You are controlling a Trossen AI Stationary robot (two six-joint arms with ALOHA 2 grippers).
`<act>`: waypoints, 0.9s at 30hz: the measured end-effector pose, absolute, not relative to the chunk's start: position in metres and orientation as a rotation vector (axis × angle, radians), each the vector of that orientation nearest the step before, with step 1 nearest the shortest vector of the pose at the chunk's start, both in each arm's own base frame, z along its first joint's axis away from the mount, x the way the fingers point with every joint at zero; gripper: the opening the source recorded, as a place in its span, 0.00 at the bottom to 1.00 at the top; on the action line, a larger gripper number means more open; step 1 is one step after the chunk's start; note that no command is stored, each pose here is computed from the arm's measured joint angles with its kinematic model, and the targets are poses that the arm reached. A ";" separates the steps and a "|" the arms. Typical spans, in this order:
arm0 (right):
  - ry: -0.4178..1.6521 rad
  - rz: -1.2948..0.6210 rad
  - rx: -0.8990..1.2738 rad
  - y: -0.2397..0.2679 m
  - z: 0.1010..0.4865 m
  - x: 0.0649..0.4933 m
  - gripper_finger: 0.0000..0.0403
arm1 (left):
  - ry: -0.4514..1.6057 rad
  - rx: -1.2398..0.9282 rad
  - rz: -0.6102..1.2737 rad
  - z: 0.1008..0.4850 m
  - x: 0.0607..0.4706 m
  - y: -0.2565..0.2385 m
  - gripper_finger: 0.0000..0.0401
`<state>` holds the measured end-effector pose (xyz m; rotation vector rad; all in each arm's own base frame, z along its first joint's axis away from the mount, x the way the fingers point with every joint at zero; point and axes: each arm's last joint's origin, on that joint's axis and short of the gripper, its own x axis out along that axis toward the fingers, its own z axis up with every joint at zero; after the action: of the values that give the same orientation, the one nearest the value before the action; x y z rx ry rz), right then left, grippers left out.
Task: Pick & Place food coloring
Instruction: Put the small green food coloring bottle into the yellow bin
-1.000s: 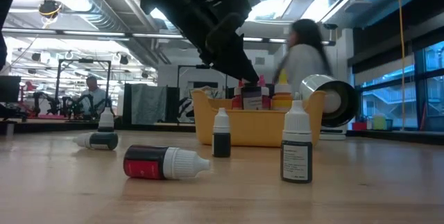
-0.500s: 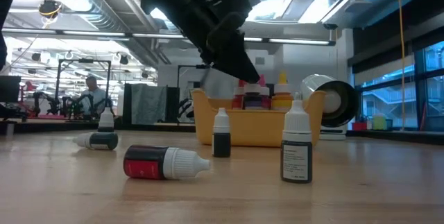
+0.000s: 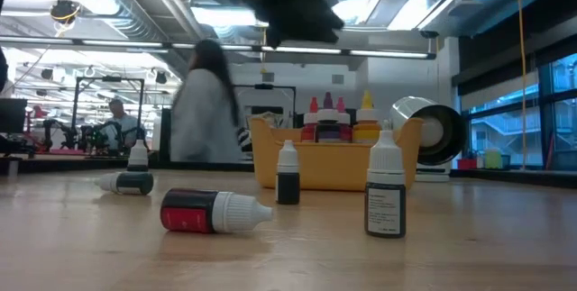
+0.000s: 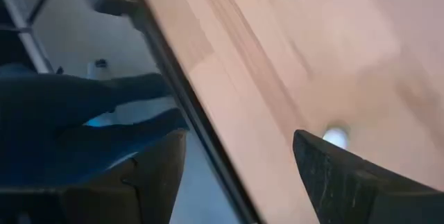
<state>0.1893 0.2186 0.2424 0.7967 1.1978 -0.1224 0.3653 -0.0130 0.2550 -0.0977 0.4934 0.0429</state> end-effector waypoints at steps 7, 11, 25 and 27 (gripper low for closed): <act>1.464 -0.545 0.934 0.222 0.202 0.185 0.66 | 0.401 -0.121 -0.018 0.282 0.354 -0.018 0.36; 1.391 -0.552 0.925 0.225 0.195 0.191 0.66 | 0.377 -0.119 -0.029 0.286 0.353 -0.021 0.36; 1.445 -0.604 0.854 0.233 0.164 0.199 0.65 | 0.413 -0.116 -0.049 0.283 0.351 -0.029 0.36; 1.450 -0.609 0.848 0.234 0.161 0.199 0.61 | 0.415 -0.115 -0.051 0.283 0.351 -0.030 0.36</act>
<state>0.1993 0.2341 0.1608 0.8479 1.4505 -0.6090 0.3511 -0.0299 0.2827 -0.1154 0.4148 -0.0510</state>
